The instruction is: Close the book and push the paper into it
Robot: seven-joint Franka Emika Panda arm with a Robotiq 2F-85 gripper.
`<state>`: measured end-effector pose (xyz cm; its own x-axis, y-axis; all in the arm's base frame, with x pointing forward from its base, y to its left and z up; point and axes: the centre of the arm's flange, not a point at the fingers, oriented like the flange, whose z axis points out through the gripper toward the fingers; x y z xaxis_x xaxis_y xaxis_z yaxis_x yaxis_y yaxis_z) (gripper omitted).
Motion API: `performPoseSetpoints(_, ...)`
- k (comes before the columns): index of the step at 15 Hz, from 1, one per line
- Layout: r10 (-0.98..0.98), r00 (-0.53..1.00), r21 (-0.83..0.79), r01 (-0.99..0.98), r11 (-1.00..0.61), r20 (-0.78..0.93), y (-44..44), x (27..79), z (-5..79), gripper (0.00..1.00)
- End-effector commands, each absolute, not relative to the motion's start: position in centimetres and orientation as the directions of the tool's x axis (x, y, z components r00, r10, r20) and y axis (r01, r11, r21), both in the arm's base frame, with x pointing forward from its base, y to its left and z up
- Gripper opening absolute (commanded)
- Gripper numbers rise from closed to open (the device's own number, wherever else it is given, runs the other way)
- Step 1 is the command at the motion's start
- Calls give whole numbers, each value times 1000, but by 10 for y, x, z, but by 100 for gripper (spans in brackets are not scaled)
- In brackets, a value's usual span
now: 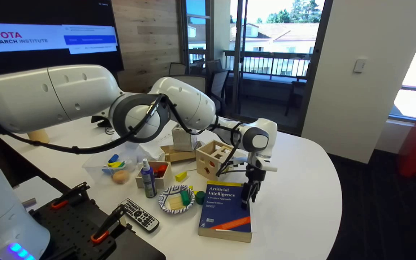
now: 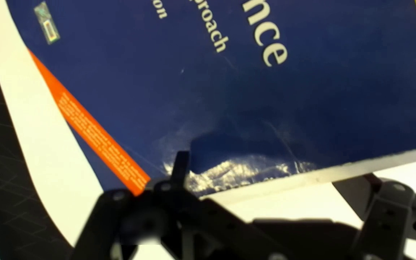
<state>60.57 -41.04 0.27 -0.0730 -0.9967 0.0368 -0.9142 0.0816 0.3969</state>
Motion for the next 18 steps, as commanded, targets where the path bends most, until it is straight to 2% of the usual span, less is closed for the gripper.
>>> performPoseSetpoints(1, -989, -147, 433, -889, 147, 34, -400, 578, 19, 100)
performPoseSetpoints(18, -948, -297, 477, -821, 314, 113, -365, 544, 59, 100)
